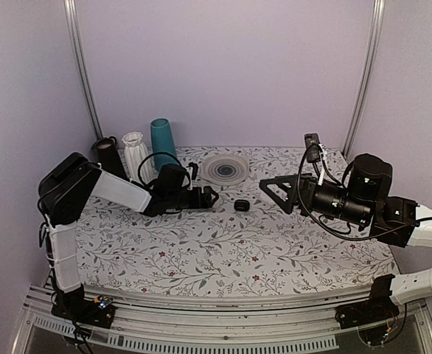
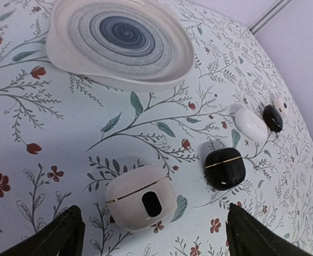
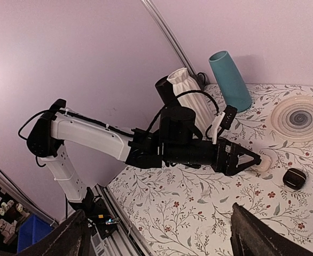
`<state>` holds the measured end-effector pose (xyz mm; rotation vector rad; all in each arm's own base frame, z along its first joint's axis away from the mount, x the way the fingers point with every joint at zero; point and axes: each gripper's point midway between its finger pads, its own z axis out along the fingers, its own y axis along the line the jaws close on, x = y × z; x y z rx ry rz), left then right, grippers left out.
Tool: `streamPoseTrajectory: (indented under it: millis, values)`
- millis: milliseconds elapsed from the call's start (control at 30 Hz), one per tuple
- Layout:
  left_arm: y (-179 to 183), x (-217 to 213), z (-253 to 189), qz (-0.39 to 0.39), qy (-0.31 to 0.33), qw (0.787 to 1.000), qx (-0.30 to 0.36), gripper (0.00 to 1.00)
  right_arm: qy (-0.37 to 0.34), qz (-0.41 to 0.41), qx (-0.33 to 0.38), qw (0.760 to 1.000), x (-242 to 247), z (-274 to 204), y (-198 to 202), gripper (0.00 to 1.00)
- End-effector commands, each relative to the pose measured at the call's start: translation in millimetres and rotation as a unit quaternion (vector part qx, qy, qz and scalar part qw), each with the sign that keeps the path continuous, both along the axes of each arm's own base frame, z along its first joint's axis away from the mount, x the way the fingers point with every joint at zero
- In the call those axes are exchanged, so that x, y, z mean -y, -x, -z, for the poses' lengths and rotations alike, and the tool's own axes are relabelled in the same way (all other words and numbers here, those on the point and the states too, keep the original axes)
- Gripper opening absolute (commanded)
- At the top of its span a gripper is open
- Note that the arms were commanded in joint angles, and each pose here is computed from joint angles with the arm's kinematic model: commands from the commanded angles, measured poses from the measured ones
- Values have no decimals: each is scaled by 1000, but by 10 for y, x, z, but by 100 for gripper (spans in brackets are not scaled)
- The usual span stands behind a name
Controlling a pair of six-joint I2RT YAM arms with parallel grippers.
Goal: Insert the wireless bluetooth earbuds into the charging case
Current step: Place the charging case with the earbuds at the center of the board, then reset both arms
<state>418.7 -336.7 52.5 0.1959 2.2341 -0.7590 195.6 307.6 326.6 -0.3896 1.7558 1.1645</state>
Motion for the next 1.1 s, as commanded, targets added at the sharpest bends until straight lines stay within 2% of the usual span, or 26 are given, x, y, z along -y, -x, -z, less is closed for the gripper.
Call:
streamPoseTrajectory:
  millis: [0,100,400,733,900,1067]
  values:
    - [-35,-106,-369,-6,2,999,43,95,-9,0,-2,1000,-20,-64,-18,93]
    - [5,-136,-563,-4,8,998,62,96,-9,7,-7,1000,-10,-49,-40,100]
    - [346,-309,-1149,14,36,991,125,96,0,72,-16,997,131,24,-214,99]
    - [762,-720,-1600,-9,46,981,187,96,12,167,24,986,514,150,-380,99]
    - [905,-985,-1697,-40,41,975,214,96,73,233,13,970,832,462,-641,99]
    - [994,-1186,-1641,-66,27,973,221,96,121,328,1,937,1428,794,-1020,99]
